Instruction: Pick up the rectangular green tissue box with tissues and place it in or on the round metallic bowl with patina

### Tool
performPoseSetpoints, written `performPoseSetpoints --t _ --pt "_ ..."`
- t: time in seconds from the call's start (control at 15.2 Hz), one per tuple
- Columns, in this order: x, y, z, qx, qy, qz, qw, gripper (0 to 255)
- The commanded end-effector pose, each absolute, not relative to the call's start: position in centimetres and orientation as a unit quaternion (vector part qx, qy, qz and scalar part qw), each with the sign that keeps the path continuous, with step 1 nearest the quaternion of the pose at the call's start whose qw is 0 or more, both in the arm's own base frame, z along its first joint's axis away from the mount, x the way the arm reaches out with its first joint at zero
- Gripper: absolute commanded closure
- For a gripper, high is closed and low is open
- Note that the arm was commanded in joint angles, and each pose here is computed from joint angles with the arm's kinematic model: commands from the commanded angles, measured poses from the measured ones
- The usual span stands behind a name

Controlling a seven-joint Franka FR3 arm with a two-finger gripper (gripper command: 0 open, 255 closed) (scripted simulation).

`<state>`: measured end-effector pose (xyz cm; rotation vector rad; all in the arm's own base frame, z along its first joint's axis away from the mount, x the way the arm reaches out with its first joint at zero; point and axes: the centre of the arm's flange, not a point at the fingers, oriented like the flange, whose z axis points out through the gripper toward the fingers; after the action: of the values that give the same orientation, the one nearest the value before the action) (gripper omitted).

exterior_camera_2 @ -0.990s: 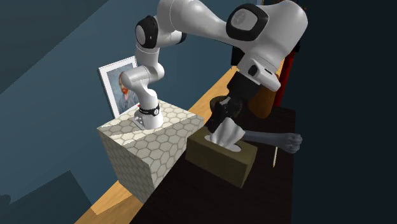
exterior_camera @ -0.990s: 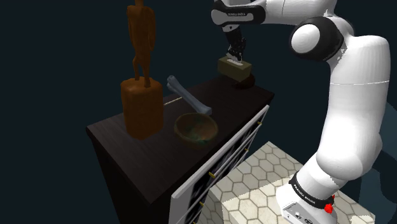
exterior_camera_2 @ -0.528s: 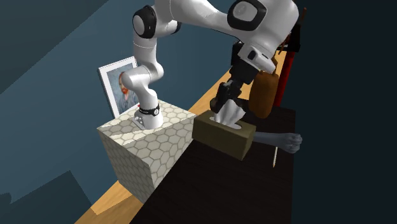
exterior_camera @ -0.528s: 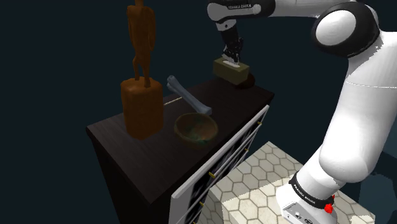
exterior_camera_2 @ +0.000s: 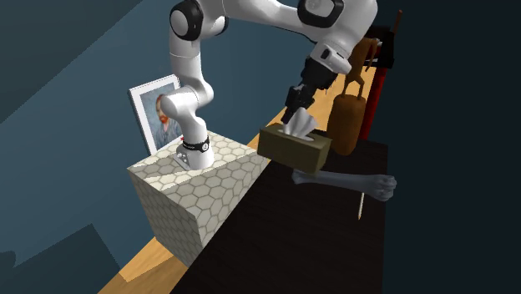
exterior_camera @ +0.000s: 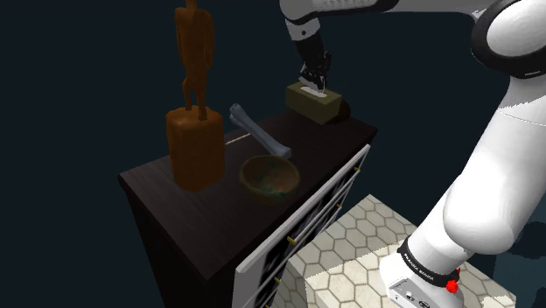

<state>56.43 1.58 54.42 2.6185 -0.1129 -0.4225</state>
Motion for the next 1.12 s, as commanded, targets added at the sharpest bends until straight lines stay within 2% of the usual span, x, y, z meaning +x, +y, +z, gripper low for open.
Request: performPoseSetpoints --t 0.0,1.06 --pt "55.5 3.9 54.5 0.957 -0.042 -0.155 0.241 255" --pt "46.3 22.8 56.7 0.957 -0.042 -0.155 0.241 255"
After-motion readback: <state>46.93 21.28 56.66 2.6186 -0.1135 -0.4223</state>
